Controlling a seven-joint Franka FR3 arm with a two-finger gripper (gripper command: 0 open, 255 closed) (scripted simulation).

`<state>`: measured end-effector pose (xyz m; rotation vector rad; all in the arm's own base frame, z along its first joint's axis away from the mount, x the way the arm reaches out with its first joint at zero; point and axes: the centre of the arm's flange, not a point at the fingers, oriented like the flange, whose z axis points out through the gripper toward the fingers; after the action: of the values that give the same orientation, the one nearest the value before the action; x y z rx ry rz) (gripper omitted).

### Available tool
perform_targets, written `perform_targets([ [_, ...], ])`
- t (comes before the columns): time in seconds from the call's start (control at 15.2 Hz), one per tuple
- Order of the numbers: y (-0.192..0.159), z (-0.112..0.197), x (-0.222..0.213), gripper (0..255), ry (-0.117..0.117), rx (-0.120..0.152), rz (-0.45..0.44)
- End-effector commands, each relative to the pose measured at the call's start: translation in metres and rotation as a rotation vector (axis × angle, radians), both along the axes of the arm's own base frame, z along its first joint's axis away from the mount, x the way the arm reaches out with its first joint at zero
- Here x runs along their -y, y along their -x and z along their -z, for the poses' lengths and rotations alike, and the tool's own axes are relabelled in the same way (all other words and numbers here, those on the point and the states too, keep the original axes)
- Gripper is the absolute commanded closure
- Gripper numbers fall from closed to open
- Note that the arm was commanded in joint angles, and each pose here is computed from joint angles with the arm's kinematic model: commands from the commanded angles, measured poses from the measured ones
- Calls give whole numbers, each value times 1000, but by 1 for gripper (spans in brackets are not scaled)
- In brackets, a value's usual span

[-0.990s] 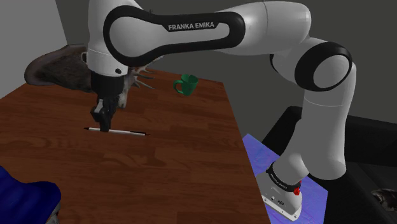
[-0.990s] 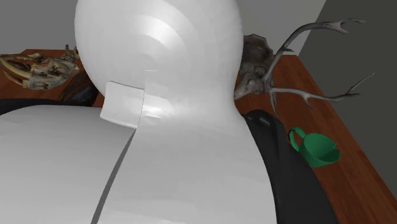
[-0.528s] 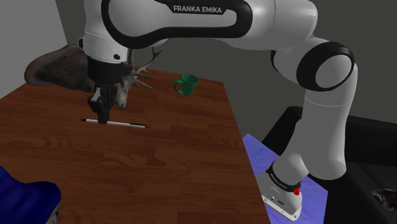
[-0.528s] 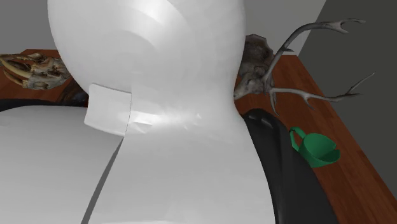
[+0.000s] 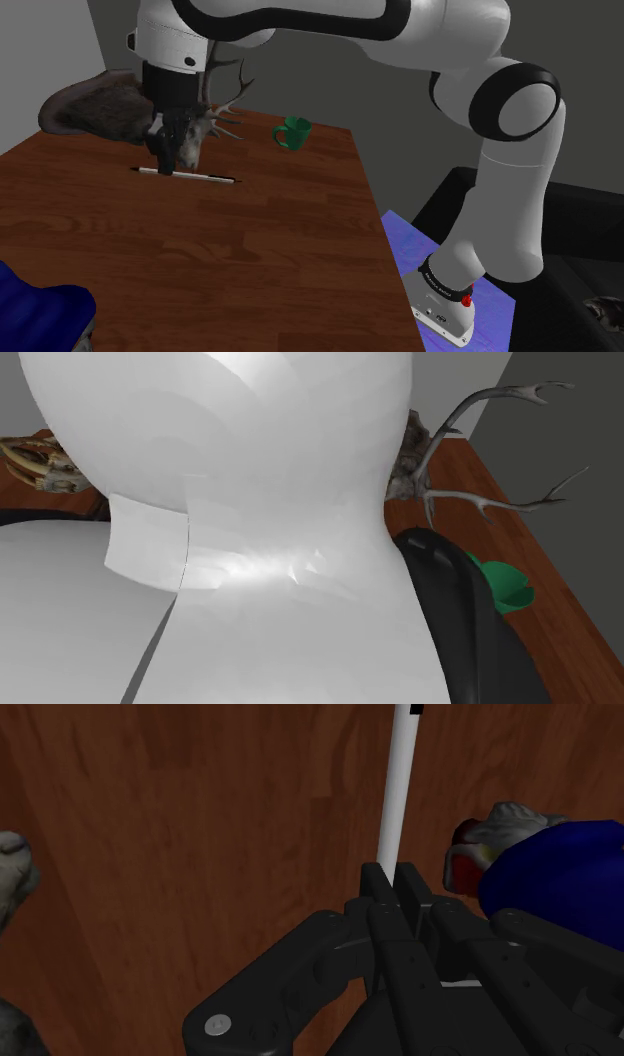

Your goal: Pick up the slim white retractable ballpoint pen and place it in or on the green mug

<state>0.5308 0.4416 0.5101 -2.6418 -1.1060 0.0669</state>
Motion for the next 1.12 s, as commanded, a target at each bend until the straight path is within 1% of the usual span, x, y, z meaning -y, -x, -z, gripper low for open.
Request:
perform_targets([
  [0.0, -9, -1, 23, 255, 0, 0, 0],
  [1.06, -83, -9, 221, 255, 0, 0, 0],
])
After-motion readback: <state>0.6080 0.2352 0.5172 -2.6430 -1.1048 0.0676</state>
